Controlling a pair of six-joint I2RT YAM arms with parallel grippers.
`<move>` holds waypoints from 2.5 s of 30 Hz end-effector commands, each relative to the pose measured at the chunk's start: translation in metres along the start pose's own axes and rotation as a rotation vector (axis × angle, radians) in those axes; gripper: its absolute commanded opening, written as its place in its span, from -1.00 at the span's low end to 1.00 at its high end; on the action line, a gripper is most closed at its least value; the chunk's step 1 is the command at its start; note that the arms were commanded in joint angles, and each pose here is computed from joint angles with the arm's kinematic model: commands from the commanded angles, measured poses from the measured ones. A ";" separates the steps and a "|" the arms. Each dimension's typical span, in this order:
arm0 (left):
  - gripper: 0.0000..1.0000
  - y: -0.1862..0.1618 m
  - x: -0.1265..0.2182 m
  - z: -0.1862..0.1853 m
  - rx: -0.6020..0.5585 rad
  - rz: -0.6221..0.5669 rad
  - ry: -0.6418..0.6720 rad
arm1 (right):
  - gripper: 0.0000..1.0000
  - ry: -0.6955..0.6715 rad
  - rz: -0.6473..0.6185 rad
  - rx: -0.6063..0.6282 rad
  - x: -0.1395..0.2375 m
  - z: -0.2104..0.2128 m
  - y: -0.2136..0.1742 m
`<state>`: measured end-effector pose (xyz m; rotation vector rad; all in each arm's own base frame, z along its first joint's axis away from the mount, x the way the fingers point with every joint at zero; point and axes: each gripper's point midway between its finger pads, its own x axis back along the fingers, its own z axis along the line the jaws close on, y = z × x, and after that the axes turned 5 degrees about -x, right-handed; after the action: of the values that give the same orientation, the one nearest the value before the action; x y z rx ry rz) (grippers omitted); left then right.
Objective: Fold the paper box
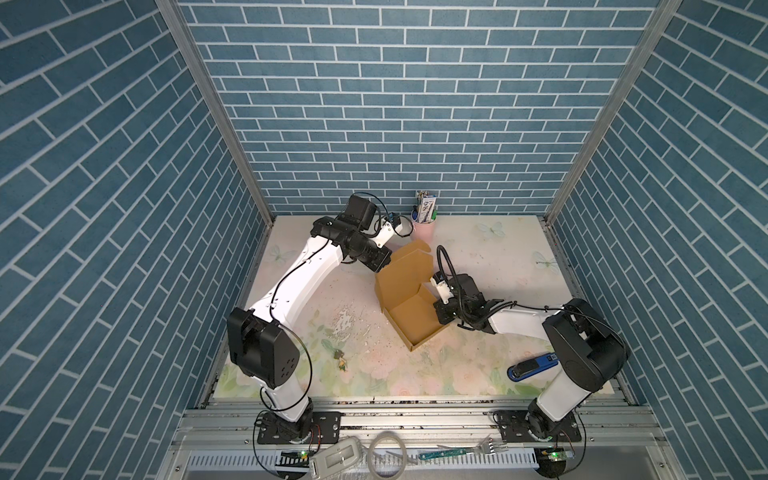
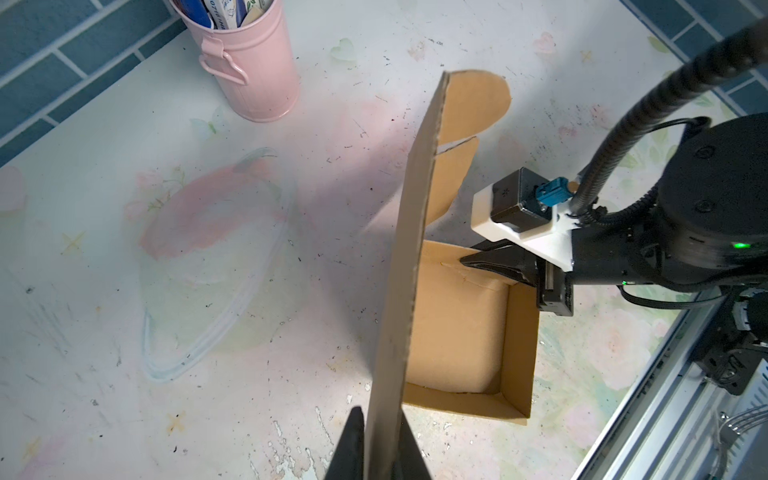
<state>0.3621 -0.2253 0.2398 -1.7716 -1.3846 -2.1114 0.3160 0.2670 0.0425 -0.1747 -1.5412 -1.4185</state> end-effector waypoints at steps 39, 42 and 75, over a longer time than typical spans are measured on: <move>-1.00 0.003 -0.009 -0.023 -0.022 -0.023 -0.033 | -0.36 0.024 -0.036 -0.018 0.009 0.019 0.015; -1.00 0.004 -0.006 -0.023 -0.024 -0.028 -0.031 | -0.45 0.027 -0.017 -0.021 0.004 0.015 0.014; -1.00 0.006 0.006 -0.027 -0.031 -0.053 -0.026 | -0.64 -0.049 0.061 0.095 -0.029 0.001 0.004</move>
<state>0.3491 -0.2421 0.2416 -1.7990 -1.4018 -2.1452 0.3320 0.2821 0.0337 -0.1934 -1.6037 -1.3412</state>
